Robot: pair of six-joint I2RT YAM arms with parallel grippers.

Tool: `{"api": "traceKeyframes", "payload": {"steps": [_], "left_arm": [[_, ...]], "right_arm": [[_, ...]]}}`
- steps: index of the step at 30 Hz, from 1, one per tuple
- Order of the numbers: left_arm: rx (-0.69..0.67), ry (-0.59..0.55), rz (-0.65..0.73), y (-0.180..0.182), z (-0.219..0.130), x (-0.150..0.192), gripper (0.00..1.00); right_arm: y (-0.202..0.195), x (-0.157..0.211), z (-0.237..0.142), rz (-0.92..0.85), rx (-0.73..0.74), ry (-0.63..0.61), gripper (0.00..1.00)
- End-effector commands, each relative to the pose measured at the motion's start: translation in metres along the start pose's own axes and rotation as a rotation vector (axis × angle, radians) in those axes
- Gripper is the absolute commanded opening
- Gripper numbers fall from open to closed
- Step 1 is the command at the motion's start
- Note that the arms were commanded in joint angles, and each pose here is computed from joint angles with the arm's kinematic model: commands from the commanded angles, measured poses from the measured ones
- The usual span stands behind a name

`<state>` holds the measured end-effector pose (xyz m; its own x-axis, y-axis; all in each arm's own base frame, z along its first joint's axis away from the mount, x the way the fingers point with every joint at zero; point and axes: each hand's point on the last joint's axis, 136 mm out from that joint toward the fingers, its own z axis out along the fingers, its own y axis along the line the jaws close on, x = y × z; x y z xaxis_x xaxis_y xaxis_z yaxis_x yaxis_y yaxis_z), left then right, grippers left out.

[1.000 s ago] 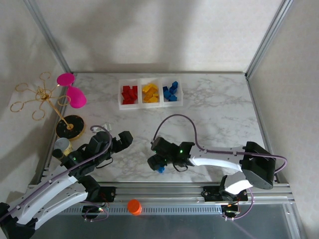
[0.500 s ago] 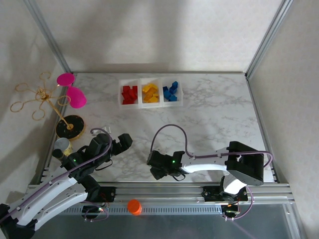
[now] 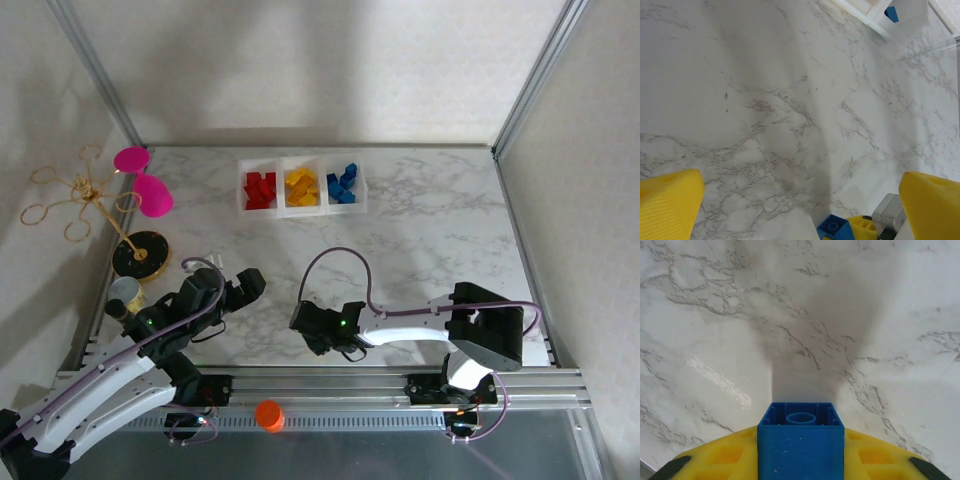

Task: Sort the legos into containers by color
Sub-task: Pick up the lego from the bottom-center of the table, then place the lego in the container.

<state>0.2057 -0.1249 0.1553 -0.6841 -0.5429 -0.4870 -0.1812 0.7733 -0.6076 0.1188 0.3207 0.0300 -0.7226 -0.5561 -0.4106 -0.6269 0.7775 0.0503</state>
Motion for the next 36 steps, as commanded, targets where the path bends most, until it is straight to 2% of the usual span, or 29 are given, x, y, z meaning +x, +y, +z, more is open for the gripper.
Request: {"api": "traceKeyframes", "payload": {"steps": [1,6,13,17,20,22,32,34,36], "left_arm": [[-0.005,-0.013,-0.007,0.001,0.002,-0.002,1.00],[0.016,-0.041,0.006,-0.014,0.001,-0.014,1.00],[0.041,-0.075,0.037,-0.045,0.006,-0.034,1.00],[0.066,-0.082,0.041,-0.061,0.013,-0.040,1.00],[0.070,-0.095,0.051,-0.071,0.019,-0.046,1.00],[0.067,-0.110,0.062,-0.075,0.023,-0.050,1.00],[0.034,-0.154,0.070,-0.091,0.048,-0.064,1.00],[0.043,-0.151,0.070,-0.095,0.052,-0.064,1.00],[0.046,-0.157,0.066,-0.097,0.054,-0.066,1.00]], "right_arm": [[-0.010,-0.027,-0.021,0.067,0.002,-0.070,0.30],[-0.041,-0.068,-0.038,0.169,-0.031,-0.133,0.30],[-0.125,-0.167,-0.069,0.320,0.064,-0.319,0.32],[-0.168,-0.217,-0.073,0.366,0.120,-0.415,0.32],[-0.189,-0.250,-0.066,0.383,0.132,-0.453,0.32],[-0.219,-0.268,-0.059,0.410,0.177,-0.470,0.32],[-0.302,-0.325,-0.007,0.436,0.362,-0.464,0.33],[-0.318,-0.335,0.004,0.442,0.366,-0.459,0.35],[-0.325,-0.341,0.014,0.436,0.371,-0.439,0.43]]}}
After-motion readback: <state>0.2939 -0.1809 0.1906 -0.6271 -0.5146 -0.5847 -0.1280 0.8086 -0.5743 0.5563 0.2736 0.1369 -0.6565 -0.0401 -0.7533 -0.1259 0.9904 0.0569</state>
